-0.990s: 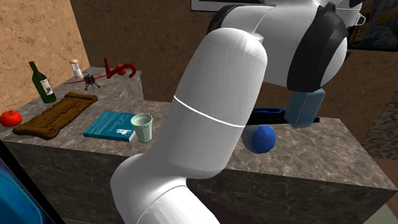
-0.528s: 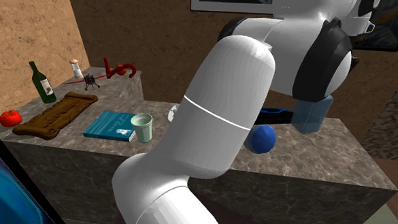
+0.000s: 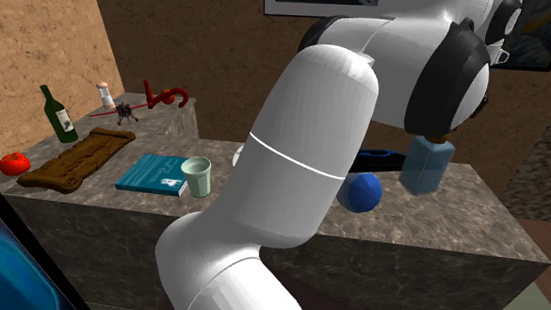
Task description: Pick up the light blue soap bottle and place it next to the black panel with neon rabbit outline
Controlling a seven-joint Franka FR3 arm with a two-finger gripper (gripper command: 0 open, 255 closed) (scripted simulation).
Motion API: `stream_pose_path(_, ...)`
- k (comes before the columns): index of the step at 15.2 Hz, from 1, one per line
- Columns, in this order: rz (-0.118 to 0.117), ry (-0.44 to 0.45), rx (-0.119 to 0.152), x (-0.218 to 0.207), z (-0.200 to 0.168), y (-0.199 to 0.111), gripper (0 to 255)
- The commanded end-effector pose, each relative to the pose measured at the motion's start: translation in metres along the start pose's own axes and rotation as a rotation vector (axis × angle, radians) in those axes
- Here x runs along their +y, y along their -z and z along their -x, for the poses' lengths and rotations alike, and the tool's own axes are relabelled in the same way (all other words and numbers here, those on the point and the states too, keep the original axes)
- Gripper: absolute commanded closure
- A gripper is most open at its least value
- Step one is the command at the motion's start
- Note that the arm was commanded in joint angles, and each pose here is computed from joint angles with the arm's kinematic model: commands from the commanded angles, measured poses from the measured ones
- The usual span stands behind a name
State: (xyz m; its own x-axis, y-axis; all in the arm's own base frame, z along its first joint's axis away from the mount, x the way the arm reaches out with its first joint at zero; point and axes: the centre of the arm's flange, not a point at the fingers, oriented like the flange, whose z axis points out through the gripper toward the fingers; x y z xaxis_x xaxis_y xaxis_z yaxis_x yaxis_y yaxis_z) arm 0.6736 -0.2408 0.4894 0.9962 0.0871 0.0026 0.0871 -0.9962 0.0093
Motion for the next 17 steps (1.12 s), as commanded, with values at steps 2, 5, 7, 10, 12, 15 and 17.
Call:
stream_pose_path(2, 0.0, 0.0, 0.001, 0.001, 0.0, -0.017, 255)
stream_pose_path(5, 0.0, 0.0, 0.001, 0.001, 0.0, -0.033, 255)
stream_pose_path(7, 0.0, 0.0, 0.001, 0.001, 0.0, -0.043, 255)
stream_pose_path(10, 0.0, 0.0, 0.001, 0.001, 0.0, -0.059, 255)
stream_pose_path(12, 0.0, 0.0, 0.001, 0.0, 0.0, -0.07, 255)
stream_pose_path(15, 0.0, 0.0, 0.001, 0.0, 0.001, -0.086, 255)
stream_pose_path(17, 0.0, 0.0, 0.001, 0.0, 0.001, -0.096, 255)
